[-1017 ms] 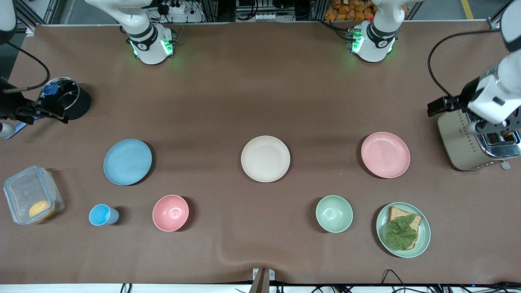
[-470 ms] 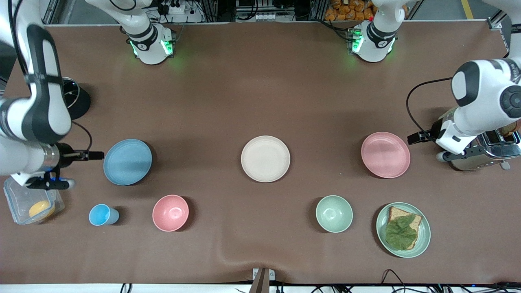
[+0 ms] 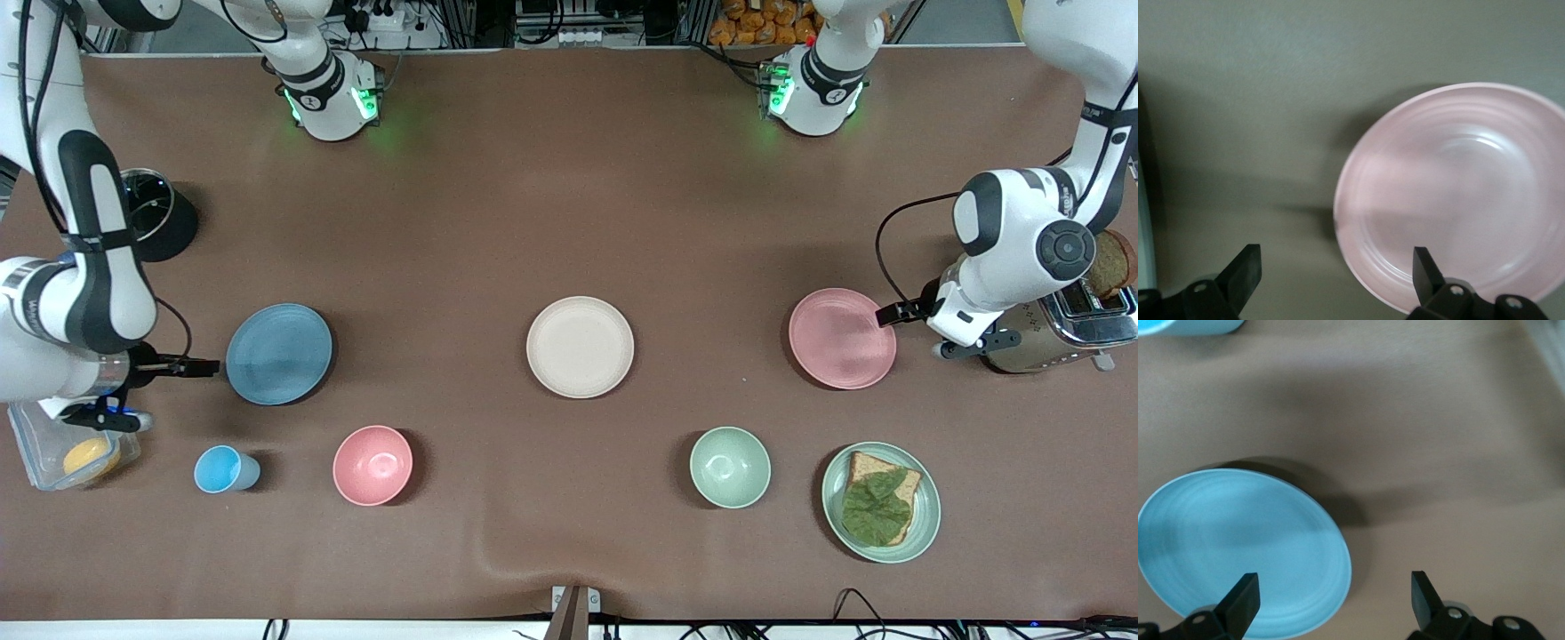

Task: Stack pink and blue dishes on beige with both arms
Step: 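Grip the blue plate with the right gripper while the left gripper grips pink, then set the pink plate on beige with the left gripper while the right lifts blue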

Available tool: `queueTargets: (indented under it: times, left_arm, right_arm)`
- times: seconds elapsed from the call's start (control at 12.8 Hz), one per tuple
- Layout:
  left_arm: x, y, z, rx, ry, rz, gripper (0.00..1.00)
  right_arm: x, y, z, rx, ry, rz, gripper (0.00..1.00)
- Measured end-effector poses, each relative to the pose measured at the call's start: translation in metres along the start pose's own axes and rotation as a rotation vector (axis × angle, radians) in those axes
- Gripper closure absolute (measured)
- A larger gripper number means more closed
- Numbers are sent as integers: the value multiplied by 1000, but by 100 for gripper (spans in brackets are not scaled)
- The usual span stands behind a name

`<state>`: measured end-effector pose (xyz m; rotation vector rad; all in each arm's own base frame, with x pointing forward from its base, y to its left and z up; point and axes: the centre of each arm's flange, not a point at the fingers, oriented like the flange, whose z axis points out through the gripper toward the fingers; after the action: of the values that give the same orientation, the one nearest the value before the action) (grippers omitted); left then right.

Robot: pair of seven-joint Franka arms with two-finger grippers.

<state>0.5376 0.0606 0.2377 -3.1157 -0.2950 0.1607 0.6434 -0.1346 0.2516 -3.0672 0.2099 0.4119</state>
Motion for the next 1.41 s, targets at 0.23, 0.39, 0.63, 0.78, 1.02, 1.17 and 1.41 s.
queueTargets:
  times: [0.23,0.39,0.63,0.78,1.02,1.17,1.41]
  left_arm:
    - [1,-9,22,-12,-15,-17,0]
    - [2,-12,33,-19,-18,-23,1]
    - [3,-12,45,-28,-17,-26,11]
    - [3,-12,52,-31,-23,-27,36]
    - [4,-12,54,-34,-21,-28,71]
    - [8,-13,45,-34,-1,-29,89]
    - [16,-7,12,-33,61,-18,92]
  right_arm:
    - [-13,-5,26,-6,90,-4,0]
    - [-37,-5,49,-11,159,-1,0]
    - [-64,-6,84,-15,193,3,0]
    - [-66,-6,87,-15,194,6,0]
    - [-66,-5,87,-15,194,10,7]
    - [-66,-6,87,-15,194,9,26]
    - [-66,-6,89,-15,190,8,64]
